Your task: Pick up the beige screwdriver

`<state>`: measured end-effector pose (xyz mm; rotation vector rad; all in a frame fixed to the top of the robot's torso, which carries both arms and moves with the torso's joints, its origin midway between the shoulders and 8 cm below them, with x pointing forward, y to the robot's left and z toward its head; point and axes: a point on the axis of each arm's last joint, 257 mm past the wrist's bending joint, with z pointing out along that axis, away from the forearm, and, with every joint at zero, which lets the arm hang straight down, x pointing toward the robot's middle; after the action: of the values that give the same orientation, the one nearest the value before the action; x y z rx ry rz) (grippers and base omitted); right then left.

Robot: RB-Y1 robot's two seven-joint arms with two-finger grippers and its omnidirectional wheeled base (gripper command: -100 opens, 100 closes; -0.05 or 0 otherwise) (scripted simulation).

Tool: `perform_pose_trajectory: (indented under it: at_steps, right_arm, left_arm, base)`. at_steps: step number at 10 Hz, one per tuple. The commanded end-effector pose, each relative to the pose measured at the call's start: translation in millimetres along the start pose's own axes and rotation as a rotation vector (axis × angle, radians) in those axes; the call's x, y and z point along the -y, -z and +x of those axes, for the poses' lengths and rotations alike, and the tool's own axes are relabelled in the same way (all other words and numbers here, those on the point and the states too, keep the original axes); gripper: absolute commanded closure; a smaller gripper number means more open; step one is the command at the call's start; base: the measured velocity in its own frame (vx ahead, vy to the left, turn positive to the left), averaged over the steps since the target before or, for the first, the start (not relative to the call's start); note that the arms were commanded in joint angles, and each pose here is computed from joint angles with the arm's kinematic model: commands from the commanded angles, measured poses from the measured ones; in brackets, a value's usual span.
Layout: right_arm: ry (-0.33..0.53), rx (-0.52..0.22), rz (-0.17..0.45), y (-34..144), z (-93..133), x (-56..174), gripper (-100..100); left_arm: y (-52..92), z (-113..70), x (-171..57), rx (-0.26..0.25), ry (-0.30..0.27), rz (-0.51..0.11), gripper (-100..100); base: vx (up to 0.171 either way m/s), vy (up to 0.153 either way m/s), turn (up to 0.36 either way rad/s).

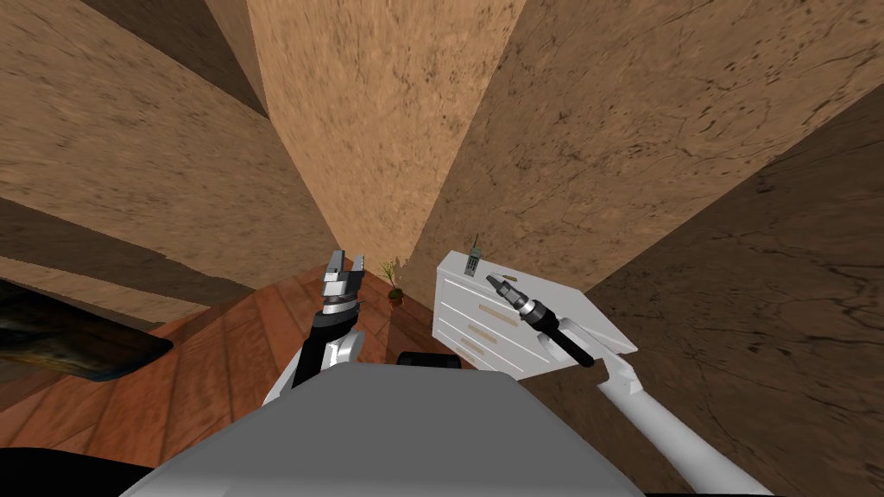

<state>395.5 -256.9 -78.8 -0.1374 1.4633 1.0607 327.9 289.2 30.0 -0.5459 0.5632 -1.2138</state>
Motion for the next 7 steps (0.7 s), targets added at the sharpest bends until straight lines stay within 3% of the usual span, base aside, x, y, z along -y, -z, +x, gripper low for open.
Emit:
perform_pose_trajectory:
  at_steps: [1,7]
  right_arm:
    - [0.044,-0.055,0.007,5.5,2.2,8.8,-100]
    - [0.165,-0.215,0.030,22.3,1.6,29.9,-100]
  left_arm:
    - [0.0,0.0,0.0,0.000,0.000,0.000,0]
    - [0.0,0.0,0.0,0.000,0.000,0.000,0]
  base:
    - [-0.008,0.015,0.030]
    - [-0.002,0.016,0.019]
